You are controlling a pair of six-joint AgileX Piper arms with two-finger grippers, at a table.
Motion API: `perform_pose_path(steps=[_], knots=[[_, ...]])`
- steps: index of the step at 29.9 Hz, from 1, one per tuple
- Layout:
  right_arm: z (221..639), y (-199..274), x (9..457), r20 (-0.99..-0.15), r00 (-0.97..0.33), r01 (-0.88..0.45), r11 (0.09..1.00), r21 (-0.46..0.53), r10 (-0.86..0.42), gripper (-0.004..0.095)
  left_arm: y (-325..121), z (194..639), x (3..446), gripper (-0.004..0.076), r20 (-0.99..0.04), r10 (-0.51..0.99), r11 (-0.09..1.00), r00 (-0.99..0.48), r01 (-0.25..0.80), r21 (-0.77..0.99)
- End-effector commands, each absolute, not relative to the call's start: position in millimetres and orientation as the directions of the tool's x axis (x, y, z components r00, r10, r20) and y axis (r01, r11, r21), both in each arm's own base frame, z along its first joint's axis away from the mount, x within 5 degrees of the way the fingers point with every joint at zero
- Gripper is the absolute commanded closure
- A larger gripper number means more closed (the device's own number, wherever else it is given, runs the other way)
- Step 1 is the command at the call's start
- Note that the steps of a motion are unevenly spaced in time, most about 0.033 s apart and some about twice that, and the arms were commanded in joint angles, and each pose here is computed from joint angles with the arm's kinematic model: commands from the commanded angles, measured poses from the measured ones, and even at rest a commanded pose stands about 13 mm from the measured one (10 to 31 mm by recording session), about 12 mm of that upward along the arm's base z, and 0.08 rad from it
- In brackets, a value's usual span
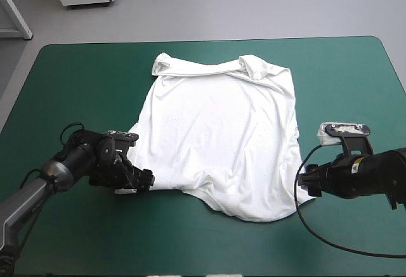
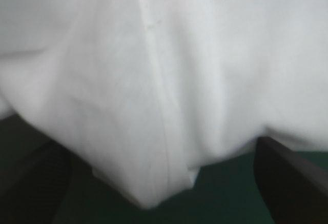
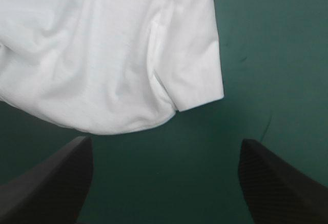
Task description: Fold the cloth
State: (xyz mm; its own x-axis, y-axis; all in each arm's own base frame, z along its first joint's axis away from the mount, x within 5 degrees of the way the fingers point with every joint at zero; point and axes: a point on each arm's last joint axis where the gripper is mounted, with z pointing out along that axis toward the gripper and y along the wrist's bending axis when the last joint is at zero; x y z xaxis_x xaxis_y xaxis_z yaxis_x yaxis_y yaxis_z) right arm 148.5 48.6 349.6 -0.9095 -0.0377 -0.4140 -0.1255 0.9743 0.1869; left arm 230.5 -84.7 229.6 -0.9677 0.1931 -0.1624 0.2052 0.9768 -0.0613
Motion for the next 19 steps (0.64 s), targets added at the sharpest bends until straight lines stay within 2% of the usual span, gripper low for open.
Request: perform_pose_path(steps=[1, 7, 9, 11, 13, 16, 17, 18, 19], knots=[[335, 49, 153, -0.415, -0.909, -0.116, 0.975, 0.189, -0.028, 0.0185, -91, 229, 239, 0.0017, -0.197, 0.192, 0.974, -0.962, 0.211, -0.08], [295, 51, 164, -0.342, -0.939, -0.083, 0.98, 0.18, -0.017, 0.0185, -97, 214, 243, 0.002, -0.137, 0.177, 0.974, -0.975, 0.193, -0.115], [282, 53, 170, -0.316, -0.949, -0.074, 0.982, 0.175, -0.016, 0.0185, -102, 211, 241, 0.0065, -0.138, 0.175, 0.972, -0.975, 0.193, -0.136], [272, 54, 176, -0.3, -0.954, -0.067, 0.983, 0.173, -0.012, 0.0185, -106, 209, 239, 0.0171, -0.14, 0.181, 0.969, -0.973, 0.201, -0.146], [263, 56, 184, -0.284, -0.959, -0.059, 0.983, 0.174, -0.007, 0.0186, -108, 206, 236, 0.032, -0.131, 0.192, 0.967, -0.973, 0.21, -0.143], [252, 59, 195, -0.271, -0.963, -0.049, 0.984, 0.173, 0.0, 0.0186, -110, 206, 234, 0.061, -0.13, 0.211, 0.963, -0.969, 0.229, -0.141], [249, 60, 198, -0.262, -0.965, -0.044, 0.983, 0.176, 0.004, 0.0188, -111, 206, 234, 0.0678, -0.132, 0.221, 0.96, -0.966, 0.24, -0.143], [245, 61, 201, -0.254, -0.967, -0.041, 0.984, 0.176, 0.005, 0.0192, -111, 206, 234, 0.0731, -0.132, 0.225, 0.96, -0.965, 0.243, -0.141], [241, 62, 204, -0.247, -0.969, -0.038, 0.984, 0.174, 0.006, 0.0195, -111, 206, 234, 0.0728, -0.132, 0.225, 0.96, -0.965, 0.243, -0.141]])
